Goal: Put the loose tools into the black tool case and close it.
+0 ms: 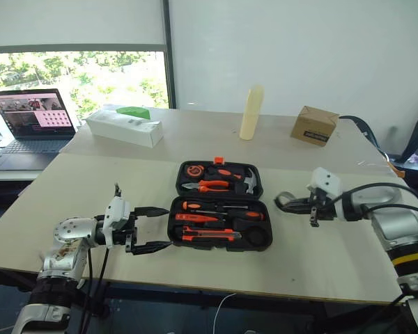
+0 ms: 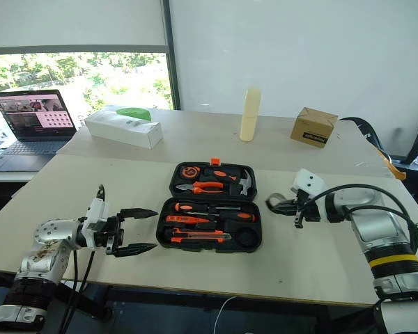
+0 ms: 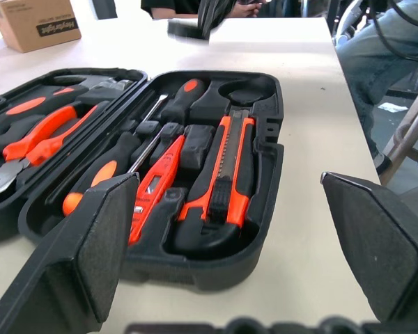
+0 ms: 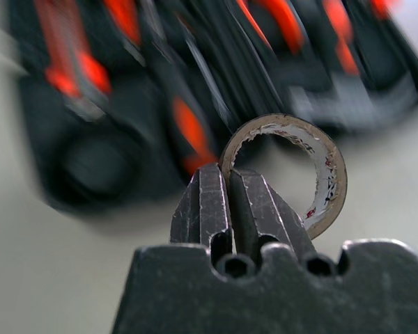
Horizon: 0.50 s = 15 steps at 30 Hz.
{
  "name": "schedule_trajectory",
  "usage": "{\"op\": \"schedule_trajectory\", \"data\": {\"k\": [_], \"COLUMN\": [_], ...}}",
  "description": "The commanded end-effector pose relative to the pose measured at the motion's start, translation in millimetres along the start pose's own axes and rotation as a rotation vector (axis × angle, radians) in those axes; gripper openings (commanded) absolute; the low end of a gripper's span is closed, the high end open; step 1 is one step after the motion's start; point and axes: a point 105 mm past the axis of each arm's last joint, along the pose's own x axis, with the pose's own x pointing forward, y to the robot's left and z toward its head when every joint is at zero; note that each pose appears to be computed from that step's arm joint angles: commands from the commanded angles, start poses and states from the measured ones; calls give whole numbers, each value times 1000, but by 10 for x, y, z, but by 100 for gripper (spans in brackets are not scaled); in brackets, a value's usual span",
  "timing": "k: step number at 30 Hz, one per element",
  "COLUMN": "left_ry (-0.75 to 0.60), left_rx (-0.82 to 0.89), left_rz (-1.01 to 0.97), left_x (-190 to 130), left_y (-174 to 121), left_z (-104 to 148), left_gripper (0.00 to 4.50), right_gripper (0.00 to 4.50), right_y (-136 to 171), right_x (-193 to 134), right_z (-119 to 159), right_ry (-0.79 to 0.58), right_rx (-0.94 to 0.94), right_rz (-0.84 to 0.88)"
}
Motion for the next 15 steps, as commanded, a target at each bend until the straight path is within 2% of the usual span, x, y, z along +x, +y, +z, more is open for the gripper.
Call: {"op": "schedule_trajectory", "data": {"k": [1,5,15], "left_ry": [-14,-2,12], "left_rx": [37,40,43], "left_rz": [-10,-32,-33], "left_x": [3,29,8], "left_y": [19,-13,-7], "left_z": [76,52,42], "left_gripper": [450,450,450], "right_gripper": [4,4,4], "right_y": [265,452,483], "right_x": [121,251,414], "right_z": [217,-11,-291], "right_ry": [15,201,306], "right_rx": [-5,-22,33], "right_rz": [93,134,129]}}
